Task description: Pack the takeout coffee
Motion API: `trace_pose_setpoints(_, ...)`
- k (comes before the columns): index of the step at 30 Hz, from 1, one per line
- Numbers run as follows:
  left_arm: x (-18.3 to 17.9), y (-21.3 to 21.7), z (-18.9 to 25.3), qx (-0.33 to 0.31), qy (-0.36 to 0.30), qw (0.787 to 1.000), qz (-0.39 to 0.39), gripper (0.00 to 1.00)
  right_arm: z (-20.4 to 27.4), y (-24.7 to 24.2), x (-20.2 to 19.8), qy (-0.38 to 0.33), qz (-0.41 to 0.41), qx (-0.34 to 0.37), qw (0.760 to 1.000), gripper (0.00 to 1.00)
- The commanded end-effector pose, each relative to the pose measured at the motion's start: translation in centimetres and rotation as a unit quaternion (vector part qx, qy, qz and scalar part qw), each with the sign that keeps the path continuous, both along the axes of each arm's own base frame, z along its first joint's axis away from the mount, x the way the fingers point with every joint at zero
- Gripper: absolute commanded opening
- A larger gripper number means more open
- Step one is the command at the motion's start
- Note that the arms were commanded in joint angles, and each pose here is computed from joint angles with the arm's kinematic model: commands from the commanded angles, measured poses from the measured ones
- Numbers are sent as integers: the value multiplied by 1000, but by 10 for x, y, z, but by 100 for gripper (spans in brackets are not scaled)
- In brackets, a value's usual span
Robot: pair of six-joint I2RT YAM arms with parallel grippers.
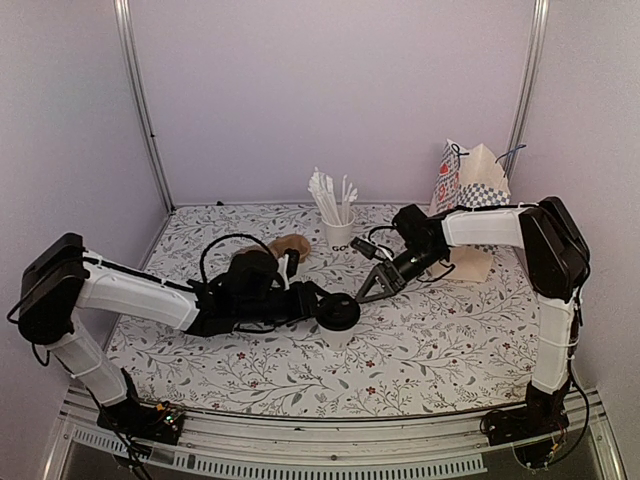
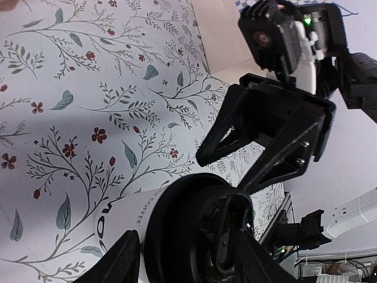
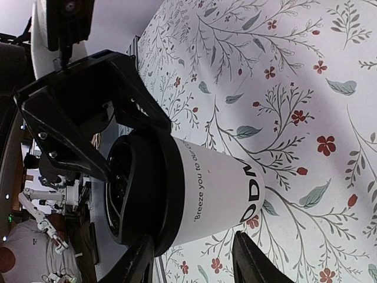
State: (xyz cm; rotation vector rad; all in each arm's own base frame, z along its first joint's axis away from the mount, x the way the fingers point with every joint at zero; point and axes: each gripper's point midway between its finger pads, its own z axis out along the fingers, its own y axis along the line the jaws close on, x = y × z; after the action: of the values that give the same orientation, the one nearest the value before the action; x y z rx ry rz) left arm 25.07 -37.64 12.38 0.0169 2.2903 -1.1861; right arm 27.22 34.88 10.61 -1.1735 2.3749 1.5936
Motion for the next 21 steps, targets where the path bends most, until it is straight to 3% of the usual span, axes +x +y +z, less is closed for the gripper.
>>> trace_pose_setpoints(1,-4,-16,-27,14,42,998,-41,55,-7,-1,-2,18,2,-3,1000,48)
trace_pose_setpoints(7,-18,-6,-66,40,95,994,-42,47,-30,-1,-15,44,9,-30,999,48)
trace_pose_setpoints(10,-21,-2,-78,50,106,992,-41,45,-61,-6,-21,44,3,-81,996,47)
trace_pose_setpoints(15,-23,1,-89,59,118,990,-41,44,-123,-36,-14,24,-45,-217,975,31)
trace_pose_setpoints(19,-18,3,-83,63,99,993,-32,49,-125,-37,-16,30,-45,-218,974,30)
trace_pose_setpoints(21,-13,2,-72,59,76,995,-33,52,-110,-28,-20,37,-32,-181,982,30)
